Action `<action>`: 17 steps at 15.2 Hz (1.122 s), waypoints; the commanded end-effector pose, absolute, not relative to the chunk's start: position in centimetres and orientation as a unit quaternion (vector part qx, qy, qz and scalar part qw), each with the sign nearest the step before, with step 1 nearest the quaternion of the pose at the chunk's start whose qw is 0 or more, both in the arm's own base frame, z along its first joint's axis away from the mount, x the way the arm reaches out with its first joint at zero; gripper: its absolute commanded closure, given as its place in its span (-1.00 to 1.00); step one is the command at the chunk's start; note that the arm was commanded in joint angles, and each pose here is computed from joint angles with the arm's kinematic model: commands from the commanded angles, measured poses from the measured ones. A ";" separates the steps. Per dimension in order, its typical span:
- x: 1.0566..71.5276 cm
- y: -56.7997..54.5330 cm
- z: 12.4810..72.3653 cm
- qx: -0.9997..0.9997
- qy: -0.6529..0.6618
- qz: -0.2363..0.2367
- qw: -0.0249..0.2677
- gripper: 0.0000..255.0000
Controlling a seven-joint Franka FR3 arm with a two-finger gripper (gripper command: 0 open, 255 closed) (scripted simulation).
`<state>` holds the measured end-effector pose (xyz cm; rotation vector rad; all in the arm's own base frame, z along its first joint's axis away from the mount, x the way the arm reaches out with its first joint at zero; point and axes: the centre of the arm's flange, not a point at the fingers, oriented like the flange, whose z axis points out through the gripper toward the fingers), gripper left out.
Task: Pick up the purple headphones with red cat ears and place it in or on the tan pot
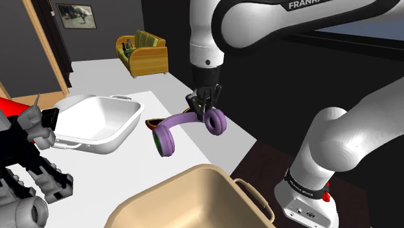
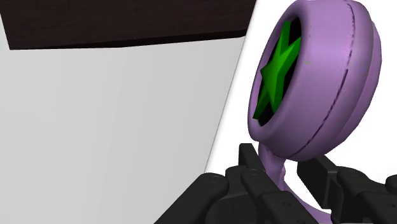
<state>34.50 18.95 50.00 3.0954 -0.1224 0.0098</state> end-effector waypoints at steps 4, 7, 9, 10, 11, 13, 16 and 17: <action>34.5 18.9 52.6 0.999 -0.040 0.004 0.022 1.00; 34.5 18.9 54.2 0.999 -0.040 0.004 0.022 1.00; 34.5 18.9 55.3 0.999 -0.040 0.004 0.022 1.00; 34.5 18.9 55.8 0.999 -0.040 0.004 0.022 1.00; 33.5 19.8 55.8 0.999 -0.040 0.004 0.022 1.00; 31.5 21.5 55.9 0.999 -0.040 0.004 0.022 1.00; 28.5 24.1 56.0 0.999 -0.040 0.004 0.022 1.00; 27.5 25.0 56.0 0.999 -0.040 0.004 0.022 1.00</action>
